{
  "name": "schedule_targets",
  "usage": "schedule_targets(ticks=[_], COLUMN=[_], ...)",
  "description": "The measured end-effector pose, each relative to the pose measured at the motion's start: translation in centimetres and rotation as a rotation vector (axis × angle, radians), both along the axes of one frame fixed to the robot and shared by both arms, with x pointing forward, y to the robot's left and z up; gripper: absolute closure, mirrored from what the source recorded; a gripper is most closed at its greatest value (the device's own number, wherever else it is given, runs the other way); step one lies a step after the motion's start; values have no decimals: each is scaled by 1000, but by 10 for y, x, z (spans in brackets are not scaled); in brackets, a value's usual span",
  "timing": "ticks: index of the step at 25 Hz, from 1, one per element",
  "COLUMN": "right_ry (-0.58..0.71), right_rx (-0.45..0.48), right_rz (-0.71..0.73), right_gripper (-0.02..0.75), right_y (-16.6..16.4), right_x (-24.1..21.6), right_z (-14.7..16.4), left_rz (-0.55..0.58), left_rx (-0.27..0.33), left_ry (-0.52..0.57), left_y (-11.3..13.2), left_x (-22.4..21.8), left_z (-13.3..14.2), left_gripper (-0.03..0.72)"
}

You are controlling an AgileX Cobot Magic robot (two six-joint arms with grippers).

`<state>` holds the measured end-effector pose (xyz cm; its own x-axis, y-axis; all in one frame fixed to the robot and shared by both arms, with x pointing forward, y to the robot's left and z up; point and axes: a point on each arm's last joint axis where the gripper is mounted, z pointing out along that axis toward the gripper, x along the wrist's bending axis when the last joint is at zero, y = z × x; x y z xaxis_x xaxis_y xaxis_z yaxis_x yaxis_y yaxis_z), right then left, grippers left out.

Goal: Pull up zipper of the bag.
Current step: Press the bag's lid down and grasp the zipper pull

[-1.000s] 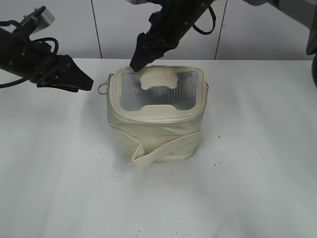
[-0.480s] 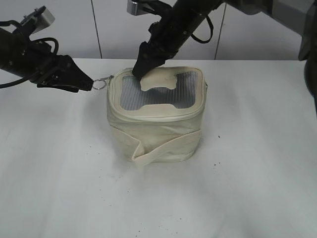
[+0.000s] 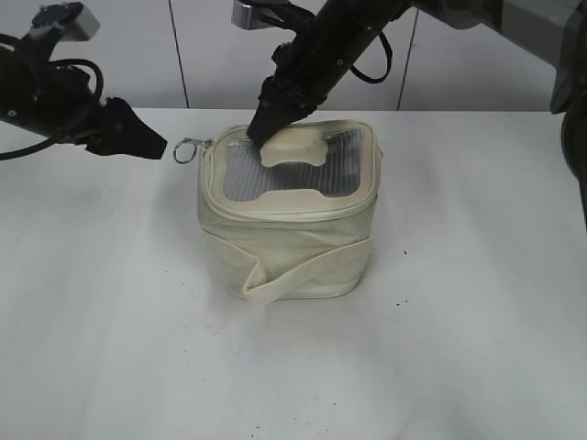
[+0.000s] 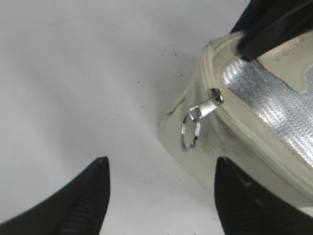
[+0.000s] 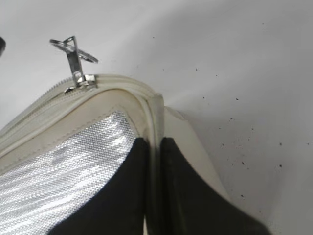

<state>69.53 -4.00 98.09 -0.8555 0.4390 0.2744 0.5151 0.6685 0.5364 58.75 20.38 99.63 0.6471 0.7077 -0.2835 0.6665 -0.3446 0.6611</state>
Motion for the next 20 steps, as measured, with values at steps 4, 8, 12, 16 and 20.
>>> schedule_targets(ticks=[4,8,12,16,20], right_ry=[7,11,13,14,15], right_rx=[3,3,3,3,3], right_rz=[-7,-12,-15,-16,-17], right_gripper=[703,707,707,708,708], right_y=[0,0,0,0,0], right_x=[0,0,0,0,0], right_z=[0,0,0,0,0], left_rz=[-38,-131,-262,-293,-270], left_rx=[91,163,256,298,314], left_ry=[-161,-263,-301,-351,-378], left_y=[6,1,-20,-37,-40], left_x=[-2,-8,-14,-15,-12], left_z=[21,31,24,22,20], left_gripper=[171,171,171,171,171])
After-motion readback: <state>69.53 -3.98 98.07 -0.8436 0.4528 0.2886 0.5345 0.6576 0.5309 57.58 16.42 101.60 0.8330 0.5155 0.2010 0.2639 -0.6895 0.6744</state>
